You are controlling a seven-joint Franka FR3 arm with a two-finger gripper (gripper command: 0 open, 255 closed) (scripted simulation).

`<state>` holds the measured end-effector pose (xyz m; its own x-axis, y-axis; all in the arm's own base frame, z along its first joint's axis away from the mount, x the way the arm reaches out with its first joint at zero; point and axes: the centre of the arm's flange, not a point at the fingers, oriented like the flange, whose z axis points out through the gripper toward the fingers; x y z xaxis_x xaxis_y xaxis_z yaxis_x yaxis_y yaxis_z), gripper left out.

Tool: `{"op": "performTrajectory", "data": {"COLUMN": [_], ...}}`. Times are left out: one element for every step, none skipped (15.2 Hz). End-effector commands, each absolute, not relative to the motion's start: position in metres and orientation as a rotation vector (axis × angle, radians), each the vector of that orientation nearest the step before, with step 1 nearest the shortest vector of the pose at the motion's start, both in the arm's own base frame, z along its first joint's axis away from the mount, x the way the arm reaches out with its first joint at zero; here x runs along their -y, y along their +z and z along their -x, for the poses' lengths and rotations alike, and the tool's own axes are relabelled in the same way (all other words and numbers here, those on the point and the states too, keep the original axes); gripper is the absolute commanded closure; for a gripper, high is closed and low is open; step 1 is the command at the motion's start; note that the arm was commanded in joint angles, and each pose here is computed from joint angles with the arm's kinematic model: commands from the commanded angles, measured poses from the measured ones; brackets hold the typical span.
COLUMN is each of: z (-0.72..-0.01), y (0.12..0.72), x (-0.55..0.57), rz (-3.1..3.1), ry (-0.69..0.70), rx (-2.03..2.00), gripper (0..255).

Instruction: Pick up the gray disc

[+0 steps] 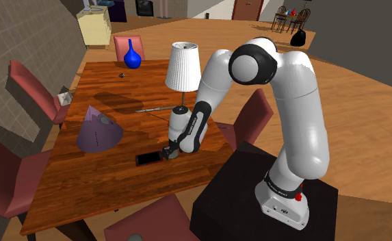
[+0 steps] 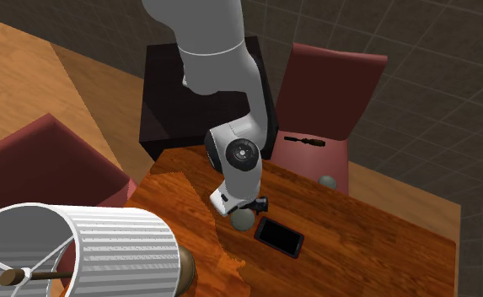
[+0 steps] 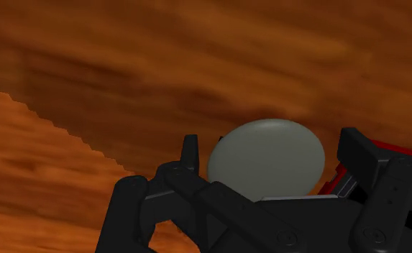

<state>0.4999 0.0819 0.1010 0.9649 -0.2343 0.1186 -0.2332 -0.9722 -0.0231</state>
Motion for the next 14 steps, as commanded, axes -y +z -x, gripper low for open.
{"op": "performTrajectory", "data": {"z": [-0.499, -0.499, -0.499, -0.499, -0.499, -0.499, -0.499, -0.499, -0.499, -0.500, -0.500, -0.500, -0.500, -0.500], "y": [0.099, 0.099, 0.099, 0.099, 0.099, 0.099, 0.099, 0.099, 0.099, 0.099, 0.104, 0.109, 0.115, 0.120], "x": [-0.082, -0.082, -0.082, -0.082, -0.082, -0.082, -0.082, -0.082, -0.082, -0.082, -0.082, -0.082, -0.082, -0.082], "rz": [3.105, 3.105, 3.105, 3.105, 3.105, 3.105, 3.105, 3.105, 3.105, 3.105, 3.105, 3.105, 3.105, 3.105], "ry": [-0.190, -0.190, -0.190, -0.190, -0.190, -0.190, -0.190, -0.190, -0.190, -0.190, -0.190, -0.190, -0.190, -0.190], "rx": [-0.369, -0.369, -0.369, -0.369, -0.369, -0.369, -0.369, -0.369, -0.369, -0.369, -0.369, -0.369, -0.369, -0.369], "gripper": [255, 255, 255, 255, 255, 255, 255, 255, 255, 255, 255, 255, 255, 255]}}
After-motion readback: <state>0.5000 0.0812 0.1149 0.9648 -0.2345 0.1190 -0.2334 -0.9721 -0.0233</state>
